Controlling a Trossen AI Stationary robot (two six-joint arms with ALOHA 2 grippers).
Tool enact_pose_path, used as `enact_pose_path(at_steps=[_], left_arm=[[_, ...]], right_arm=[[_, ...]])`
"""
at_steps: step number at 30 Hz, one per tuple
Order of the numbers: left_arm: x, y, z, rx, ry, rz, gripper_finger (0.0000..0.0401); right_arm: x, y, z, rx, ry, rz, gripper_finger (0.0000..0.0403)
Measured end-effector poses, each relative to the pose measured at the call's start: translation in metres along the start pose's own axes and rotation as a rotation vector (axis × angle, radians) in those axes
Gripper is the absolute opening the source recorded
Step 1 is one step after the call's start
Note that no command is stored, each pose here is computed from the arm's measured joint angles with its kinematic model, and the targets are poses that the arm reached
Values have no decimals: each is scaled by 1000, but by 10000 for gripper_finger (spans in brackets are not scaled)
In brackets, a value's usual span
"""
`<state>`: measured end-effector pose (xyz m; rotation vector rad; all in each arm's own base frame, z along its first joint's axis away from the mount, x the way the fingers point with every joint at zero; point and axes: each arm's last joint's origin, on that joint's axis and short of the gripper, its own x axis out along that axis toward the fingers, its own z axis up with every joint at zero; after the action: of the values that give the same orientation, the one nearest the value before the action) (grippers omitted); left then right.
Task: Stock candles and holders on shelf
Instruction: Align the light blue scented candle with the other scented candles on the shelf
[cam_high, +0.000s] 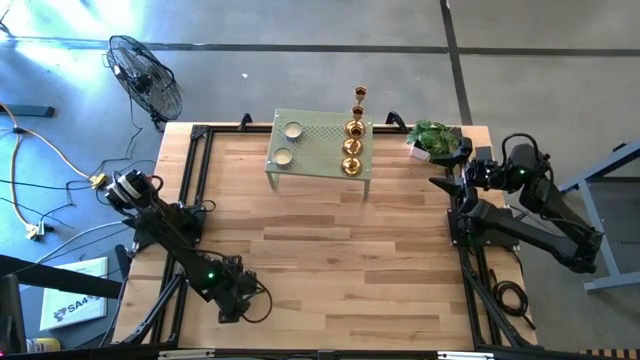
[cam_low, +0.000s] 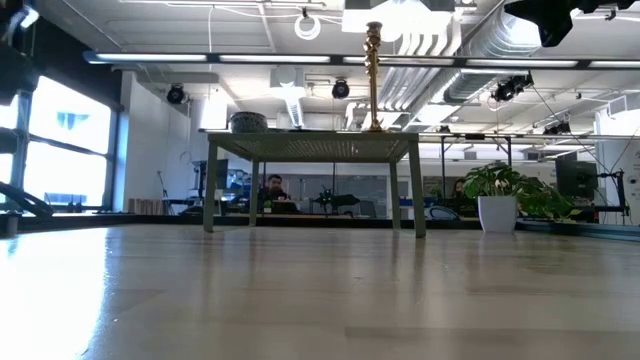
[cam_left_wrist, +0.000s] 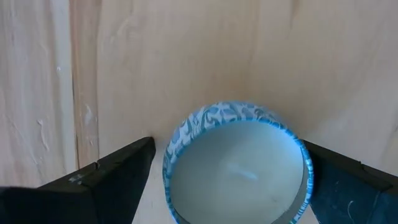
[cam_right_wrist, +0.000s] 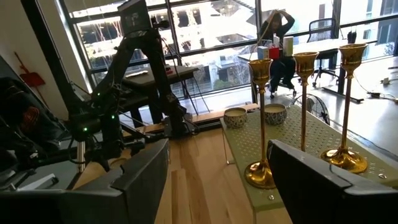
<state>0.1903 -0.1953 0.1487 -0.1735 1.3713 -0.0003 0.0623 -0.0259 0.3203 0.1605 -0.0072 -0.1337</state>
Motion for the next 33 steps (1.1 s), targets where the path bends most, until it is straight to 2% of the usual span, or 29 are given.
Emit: enact_pose_path(at_steps=[3, 6, 9, 15, 19, 23, 30, 33], left_arm=[[1, 6, 8, -59, 35, -24, 352], [1, 14, 17, -106, 62, -39, 316], [-1, 18, 24, -87, 71, -52, 285], [-2, 20, 32, -72, 34, -46, 285], [-3, 20, 34, -169, 38, -48, 285], [-13, 25, 42, -283, 106, -14, 285], [-53, 30, 83, -372, 35, 6, 285], [-76, 39, 101, -356, -31, 80, 285]], right_arm=[[0, 0, 0, -2, -3, -13, 266], [0, -1, 0, -7, -4, -21, 266], [0, -1, 0, -9, -3, -21, 266], [0, -1, 0, -9, -3, -21, 266], [0, 0, 0, -4, -2, -15, 266], [0, 0, 0, -3, 0, -5, 266], [0, 0, 0, -9, 0, -1, 266], [0, 0, 0, -9, 1, 5, 266]])
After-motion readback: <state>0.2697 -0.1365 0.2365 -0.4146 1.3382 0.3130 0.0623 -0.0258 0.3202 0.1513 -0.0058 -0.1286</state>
